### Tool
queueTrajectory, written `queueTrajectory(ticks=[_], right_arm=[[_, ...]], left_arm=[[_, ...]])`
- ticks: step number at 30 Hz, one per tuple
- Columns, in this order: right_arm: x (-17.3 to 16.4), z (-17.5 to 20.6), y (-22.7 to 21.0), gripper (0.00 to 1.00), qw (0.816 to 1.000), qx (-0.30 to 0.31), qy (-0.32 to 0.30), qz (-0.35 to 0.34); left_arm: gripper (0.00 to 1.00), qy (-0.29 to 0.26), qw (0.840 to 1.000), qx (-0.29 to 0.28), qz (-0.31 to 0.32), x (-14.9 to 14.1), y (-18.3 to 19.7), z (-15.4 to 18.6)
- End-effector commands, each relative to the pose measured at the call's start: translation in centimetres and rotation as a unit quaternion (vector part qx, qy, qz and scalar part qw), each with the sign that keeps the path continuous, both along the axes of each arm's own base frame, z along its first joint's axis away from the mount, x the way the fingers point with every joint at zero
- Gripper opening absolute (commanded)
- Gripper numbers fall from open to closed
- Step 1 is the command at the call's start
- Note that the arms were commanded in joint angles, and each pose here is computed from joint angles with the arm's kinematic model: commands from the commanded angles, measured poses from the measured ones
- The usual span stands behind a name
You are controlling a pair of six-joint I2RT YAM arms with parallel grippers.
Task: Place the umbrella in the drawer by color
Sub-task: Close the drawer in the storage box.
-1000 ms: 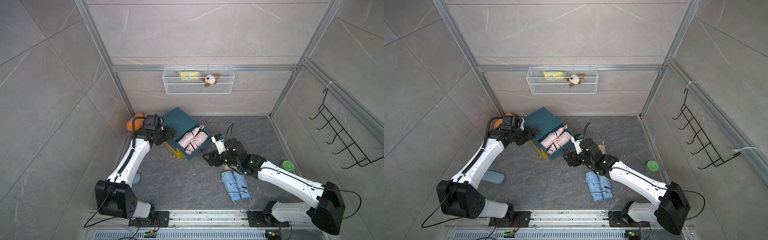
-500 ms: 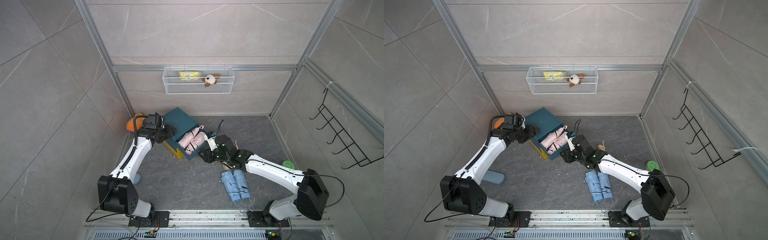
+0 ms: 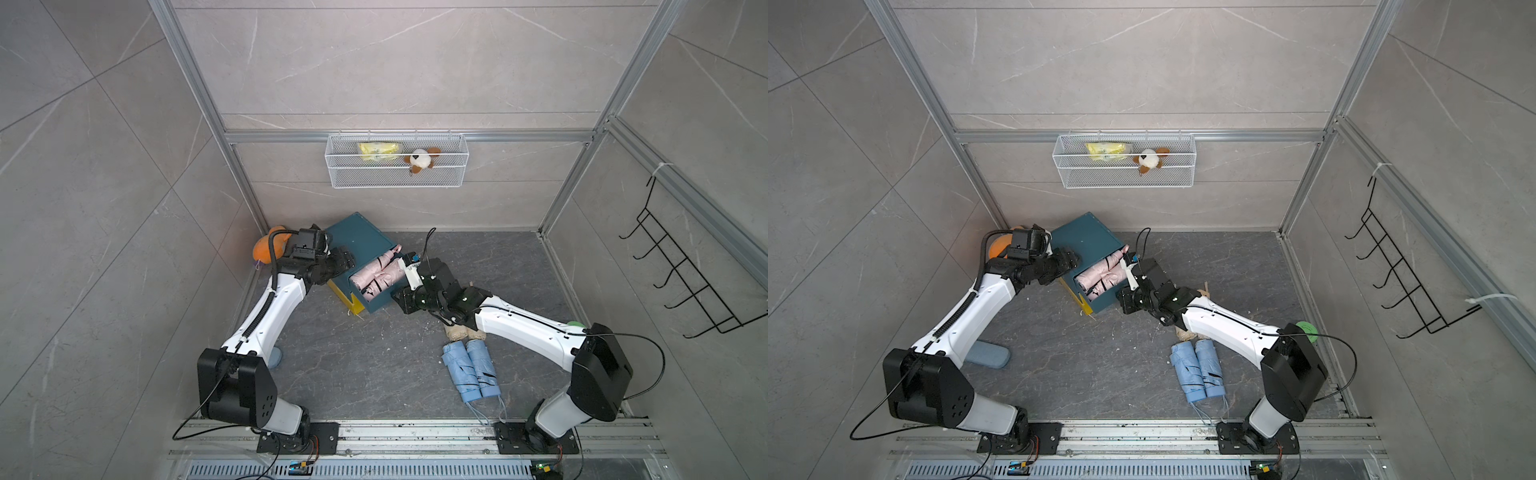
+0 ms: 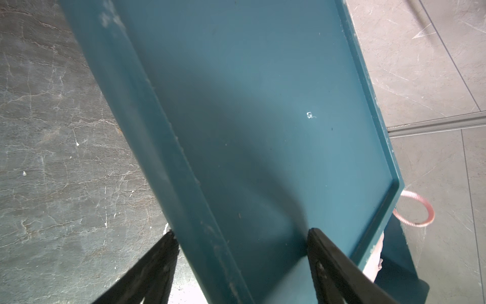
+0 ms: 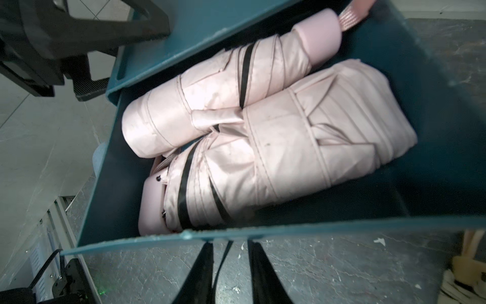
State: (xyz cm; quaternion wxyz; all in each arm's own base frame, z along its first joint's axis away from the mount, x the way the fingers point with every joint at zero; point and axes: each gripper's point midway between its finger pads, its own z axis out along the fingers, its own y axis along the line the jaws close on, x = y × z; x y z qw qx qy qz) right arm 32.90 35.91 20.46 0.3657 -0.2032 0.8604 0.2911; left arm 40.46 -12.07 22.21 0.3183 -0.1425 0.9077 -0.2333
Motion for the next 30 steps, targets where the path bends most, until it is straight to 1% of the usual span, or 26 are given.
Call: queueTrajectory(ticks=[1, 9, 13, 19, 24, 30], right_arm=[[1.9, 3.5, 1.6, 0.27, 0.998, 0.039, -0.043, -0.009], [4.3, 3.6, 3.4, 0.27, 0.998, 0.052, -0.044, -0.020], [5.4, 3.7, 4.3, 0.28, 0.996, 0.079, -0.041, -0.027], [6.9, 3.6, 5.5, 0.35, 0.992, 0.112, -0.030, -0.039], [7.8, 3.2, 6.1, 0.38, 0.991, 0.126, -0.019, -0.045], [8.4, 2.8, 6.6, 0.46, 0.990, 0.131, -0.010, -0.048]], left_arm=[[0.79, 0.047, 0.999, 0.006, -0.017, -1.1, -0.9, -3.2], [0.79, 0.051, 0.999, 0.007, -0.020, -1.2, -1.2, -3.6], [0.79, 0.051, 0.998, 0.008, -0.023, -1.3, -1.4, -3.9], [0.79, 0.053, 0.998, 0.010, -0.028, -1.6, -1.9, -4.3], [0.79, 0.055, 0.998, 0.012, -0.030, -1.7, -2.2, -4.6], [0.79, 0.056, 0.998, 0.013, -0.032, -1.9, -2.3, -4.7]])
